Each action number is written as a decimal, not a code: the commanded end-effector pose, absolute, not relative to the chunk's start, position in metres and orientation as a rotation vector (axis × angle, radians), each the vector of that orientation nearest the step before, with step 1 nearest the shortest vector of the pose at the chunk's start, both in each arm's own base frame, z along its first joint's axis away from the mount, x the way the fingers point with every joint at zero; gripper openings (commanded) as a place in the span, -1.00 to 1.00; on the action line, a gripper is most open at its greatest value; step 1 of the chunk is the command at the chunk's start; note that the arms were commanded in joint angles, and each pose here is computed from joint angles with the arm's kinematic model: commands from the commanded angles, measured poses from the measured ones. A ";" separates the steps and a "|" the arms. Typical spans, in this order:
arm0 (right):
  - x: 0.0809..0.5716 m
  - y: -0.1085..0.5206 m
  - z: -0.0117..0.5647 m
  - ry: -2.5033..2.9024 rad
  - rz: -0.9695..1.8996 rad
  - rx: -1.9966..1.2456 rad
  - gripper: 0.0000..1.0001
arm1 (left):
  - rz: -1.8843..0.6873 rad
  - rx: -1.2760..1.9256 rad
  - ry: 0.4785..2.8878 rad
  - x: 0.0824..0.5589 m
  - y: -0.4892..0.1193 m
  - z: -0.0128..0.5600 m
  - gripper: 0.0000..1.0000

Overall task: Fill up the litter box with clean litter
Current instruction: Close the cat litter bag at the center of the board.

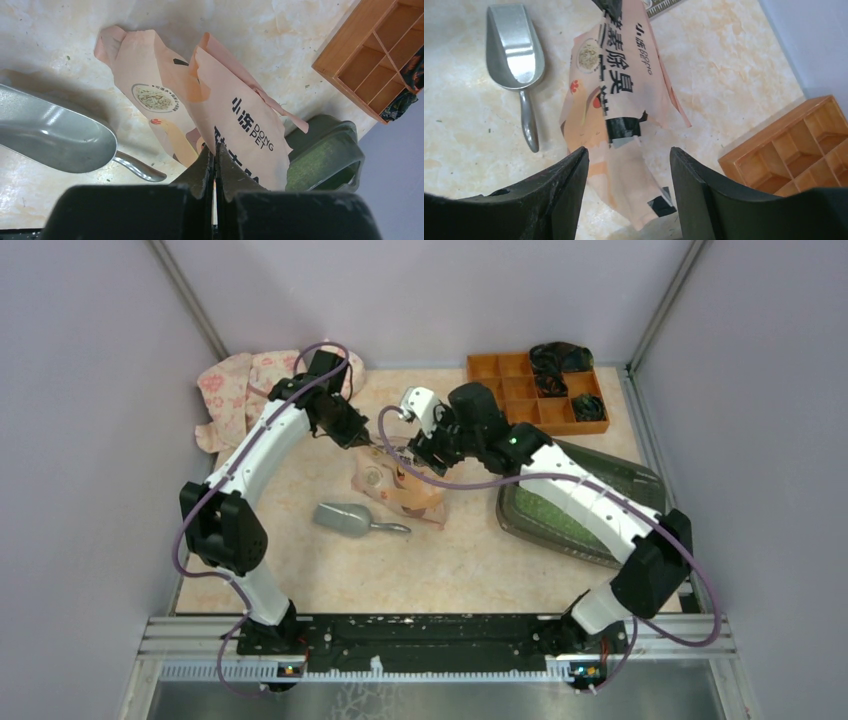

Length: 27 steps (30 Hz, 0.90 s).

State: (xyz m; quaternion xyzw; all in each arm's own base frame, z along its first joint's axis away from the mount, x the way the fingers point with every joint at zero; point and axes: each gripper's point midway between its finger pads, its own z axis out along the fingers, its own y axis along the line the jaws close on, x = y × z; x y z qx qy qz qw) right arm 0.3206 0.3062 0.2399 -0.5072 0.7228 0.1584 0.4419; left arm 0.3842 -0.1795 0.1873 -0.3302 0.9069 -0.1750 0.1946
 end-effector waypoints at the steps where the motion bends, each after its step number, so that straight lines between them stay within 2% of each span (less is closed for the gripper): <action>1: 0.304 0.317 0.268 1.645 0.385 -1.239 0.21 | -0.497 -0.896 2.517 0.387 -0.179 0.203 -1.00; 7: 0.284 0.326 0.244 1.665 0.421 -1.330 0.16 | -0.459 -0.898 2.499 0.390 -0.173 0.205 -1.00; 17: 0.310 0.326 0.218 1.743 0.290 -1.317 0.16 | -0.469 -0.890 2.499 0.391 -0.175 0.207 -1.00; 27: 0.314 0.335 0.202 1.767 0.300 -1.352 0.02 | -0.478 -0.879 2.498 0.392 -0.176 0.209 -1.00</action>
